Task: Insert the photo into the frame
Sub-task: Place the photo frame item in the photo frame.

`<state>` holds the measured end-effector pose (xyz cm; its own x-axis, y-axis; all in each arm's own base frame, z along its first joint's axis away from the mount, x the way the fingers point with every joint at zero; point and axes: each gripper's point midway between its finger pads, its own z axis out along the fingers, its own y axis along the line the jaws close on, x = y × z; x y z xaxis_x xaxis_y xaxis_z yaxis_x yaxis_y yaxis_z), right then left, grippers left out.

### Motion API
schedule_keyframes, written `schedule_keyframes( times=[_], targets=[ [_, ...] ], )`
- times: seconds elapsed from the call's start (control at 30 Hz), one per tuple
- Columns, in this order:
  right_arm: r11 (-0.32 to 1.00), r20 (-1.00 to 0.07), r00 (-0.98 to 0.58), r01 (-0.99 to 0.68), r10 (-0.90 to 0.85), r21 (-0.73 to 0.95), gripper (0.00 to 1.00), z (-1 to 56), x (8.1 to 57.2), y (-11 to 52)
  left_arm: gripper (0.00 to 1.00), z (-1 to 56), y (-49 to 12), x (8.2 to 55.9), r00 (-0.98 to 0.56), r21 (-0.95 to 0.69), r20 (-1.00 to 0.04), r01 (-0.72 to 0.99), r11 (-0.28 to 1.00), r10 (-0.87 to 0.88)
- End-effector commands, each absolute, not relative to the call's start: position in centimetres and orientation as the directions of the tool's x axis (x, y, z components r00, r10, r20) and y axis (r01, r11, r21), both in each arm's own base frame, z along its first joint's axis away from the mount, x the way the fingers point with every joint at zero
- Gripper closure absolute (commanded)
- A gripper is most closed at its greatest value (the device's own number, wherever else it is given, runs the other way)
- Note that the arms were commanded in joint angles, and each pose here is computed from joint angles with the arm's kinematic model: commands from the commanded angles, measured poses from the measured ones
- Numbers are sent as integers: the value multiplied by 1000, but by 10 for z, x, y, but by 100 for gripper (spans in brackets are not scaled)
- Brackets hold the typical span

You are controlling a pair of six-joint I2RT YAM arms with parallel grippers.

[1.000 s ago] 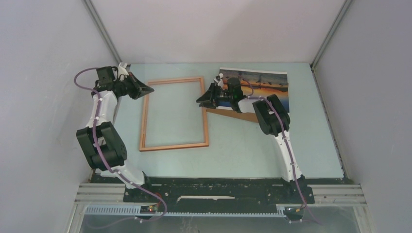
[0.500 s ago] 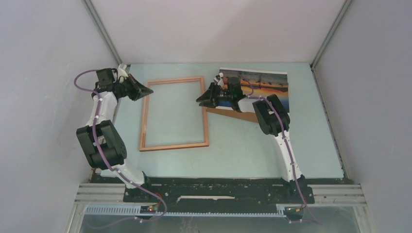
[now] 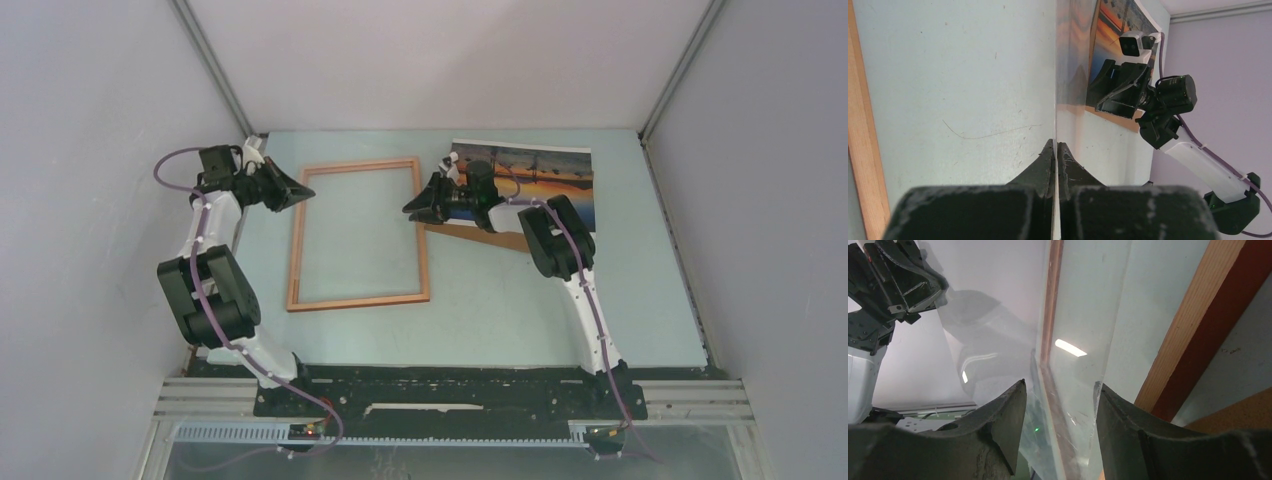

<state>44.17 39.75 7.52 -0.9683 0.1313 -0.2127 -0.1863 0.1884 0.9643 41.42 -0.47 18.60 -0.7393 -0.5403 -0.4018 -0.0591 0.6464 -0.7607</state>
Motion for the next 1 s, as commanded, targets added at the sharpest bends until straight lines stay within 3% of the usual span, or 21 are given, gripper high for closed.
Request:
schedule_keyframes(
  times=[0.0,0.6,0.97],
  targets=[
    [163,-265,-958,-245,110,956,40,84,441,410,100,179,6,415,-738,-739,-432,-39,673,-518],
    [157,-267,-959,-250,98,955,40,82,437,417,100,181,12,425,-731,-756,-448,3,654,-514],
    [157,-263,-960,-246,99,956,40,77,437,417,100,189,6,432,-705,-746,-533,130,653,-468]
  ],
)
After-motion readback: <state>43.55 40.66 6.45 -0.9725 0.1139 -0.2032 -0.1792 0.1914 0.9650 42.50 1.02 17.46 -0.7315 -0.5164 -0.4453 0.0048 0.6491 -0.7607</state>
